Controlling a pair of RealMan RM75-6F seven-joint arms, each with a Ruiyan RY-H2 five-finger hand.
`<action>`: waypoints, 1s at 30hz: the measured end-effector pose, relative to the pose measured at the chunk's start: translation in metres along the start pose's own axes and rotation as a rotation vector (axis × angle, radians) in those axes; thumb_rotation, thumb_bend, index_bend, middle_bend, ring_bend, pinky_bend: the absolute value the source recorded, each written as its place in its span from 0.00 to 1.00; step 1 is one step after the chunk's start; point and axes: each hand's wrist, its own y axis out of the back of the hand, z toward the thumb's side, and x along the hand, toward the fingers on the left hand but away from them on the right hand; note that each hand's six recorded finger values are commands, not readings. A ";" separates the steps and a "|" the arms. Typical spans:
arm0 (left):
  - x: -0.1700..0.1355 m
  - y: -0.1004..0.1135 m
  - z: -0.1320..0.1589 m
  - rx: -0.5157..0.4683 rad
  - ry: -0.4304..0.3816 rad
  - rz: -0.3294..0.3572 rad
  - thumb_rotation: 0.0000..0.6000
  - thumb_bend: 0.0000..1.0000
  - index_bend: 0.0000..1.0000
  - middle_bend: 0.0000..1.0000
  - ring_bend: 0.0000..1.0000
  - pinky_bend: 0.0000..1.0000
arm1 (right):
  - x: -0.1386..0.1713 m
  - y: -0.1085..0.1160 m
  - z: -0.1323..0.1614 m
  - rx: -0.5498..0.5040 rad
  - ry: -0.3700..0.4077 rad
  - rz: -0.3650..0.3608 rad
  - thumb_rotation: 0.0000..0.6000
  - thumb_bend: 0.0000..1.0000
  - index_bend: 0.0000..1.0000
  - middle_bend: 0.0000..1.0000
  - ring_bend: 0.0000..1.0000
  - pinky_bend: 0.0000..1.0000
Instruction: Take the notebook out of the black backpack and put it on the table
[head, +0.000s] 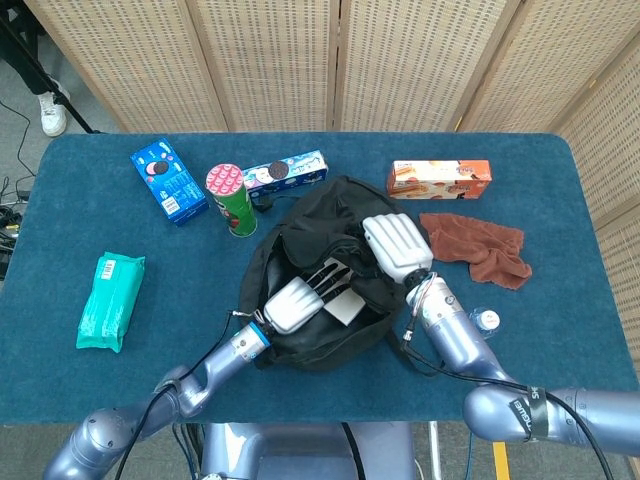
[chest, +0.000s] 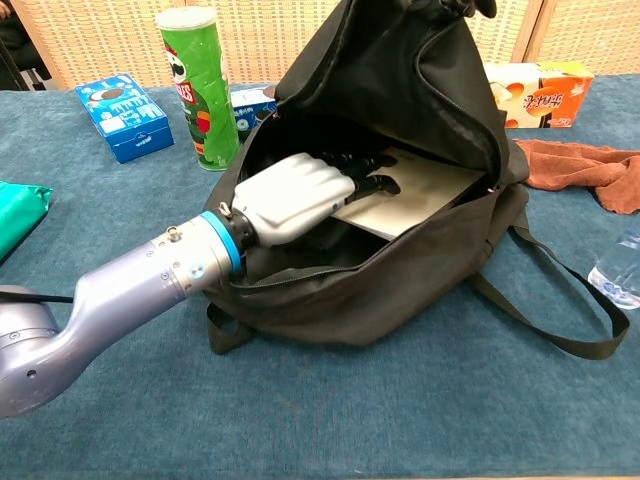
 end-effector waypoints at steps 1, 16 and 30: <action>0.000 0.002 0.000 -0.003 0.001 0.009 1.00 0.63 0.53 0.20 0.14 0.16 | 0.000 0.000 0.000 0.000 -0.001 -0.001 1.00 0.67 0.61 0.67 0.69 0.67; -0.008 0.021 -0.011 -0.010 0.001 0.111 1.00 0.62 0.75 0.42 0.30 0.30 | -0.003 0.007 -0.017 0.009 -0.038 -0.029 1.00 0.67 0.61 0.67 0.69 0.67; -0.051 0.083 -0.048 -0.106 -0.008 0.303 1.00 0.62 0.76 0.43 0.31 0.30 | -0.009 0.008 -0.060 0.032 -0.135 -0.066 1.00 0.67 0.61 0.67 0.69 0.67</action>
